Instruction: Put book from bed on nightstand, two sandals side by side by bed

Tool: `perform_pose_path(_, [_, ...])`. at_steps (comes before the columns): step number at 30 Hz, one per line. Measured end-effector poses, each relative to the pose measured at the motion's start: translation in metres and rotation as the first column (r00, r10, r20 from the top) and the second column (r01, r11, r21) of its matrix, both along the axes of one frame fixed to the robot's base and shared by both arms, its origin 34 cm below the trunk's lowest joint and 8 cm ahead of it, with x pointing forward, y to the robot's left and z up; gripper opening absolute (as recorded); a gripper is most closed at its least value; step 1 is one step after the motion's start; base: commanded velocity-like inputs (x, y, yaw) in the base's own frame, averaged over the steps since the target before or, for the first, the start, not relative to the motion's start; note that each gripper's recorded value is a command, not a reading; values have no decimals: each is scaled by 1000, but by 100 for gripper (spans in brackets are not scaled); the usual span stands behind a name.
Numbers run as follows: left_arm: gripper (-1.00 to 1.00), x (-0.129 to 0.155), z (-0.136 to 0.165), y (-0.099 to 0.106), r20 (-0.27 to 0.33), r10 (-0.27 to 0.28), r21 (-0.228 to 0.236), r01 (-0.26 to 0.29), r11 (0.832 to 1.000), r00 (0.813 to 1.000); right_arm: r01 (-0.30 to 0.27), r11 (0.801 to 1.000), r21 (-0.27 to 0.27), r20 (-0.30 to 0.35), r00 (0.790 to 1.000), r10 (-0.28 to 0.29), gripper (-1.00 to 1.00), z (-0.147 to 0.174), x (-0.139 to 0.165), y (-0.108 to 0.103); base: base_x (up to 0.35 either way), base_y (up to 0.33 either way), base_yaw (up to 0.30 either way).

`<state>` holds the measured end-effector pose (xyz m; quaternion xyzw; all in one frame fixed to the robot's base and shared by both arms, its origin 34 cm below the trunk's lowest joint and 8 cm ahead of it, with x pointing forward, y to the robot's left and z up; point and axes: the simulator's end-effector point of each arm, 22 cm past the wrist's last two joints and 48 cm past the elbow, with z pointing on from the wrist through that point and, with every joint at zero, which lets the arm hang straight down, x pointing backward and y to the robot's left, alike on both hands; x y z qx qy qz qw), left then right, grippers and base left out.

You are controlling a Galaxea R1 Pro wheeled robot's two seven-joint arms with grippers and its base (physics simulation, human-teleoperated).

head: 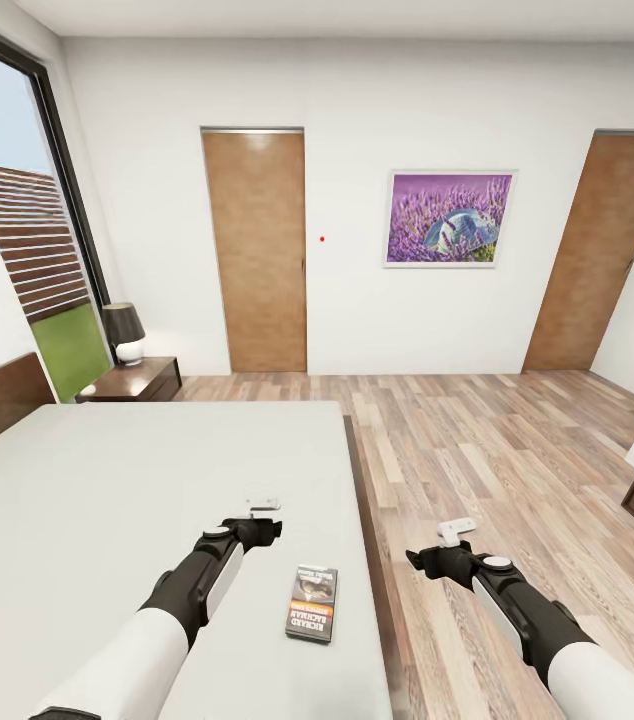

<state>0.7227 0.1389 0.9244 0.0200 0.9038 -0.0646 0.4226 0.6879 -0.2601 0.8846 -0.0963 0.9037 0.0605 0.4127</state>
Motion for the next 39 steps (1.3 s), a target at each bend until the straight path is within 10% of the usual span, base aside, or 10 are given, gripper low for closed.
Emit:
perform_pose_path(17, [100,-39,-46,6,-90,10,-8,-10,1000,996,21,1000,19,-125,992,-18,100,-44,-46,13,0,-31,0])
perform_pose_path(19, [100,-40,-47,6,-92,10,-9,-10,1000,996,23,1000,16,-251,968,-19,100,-104,-122,13,0,-4,0])
perform_pose_path(39, [100,-42,-50,6,-97,9,-10,-10,1000,995,22,1000,13,-244,970,-18,100,-101,-116,13,0,-1,-14])
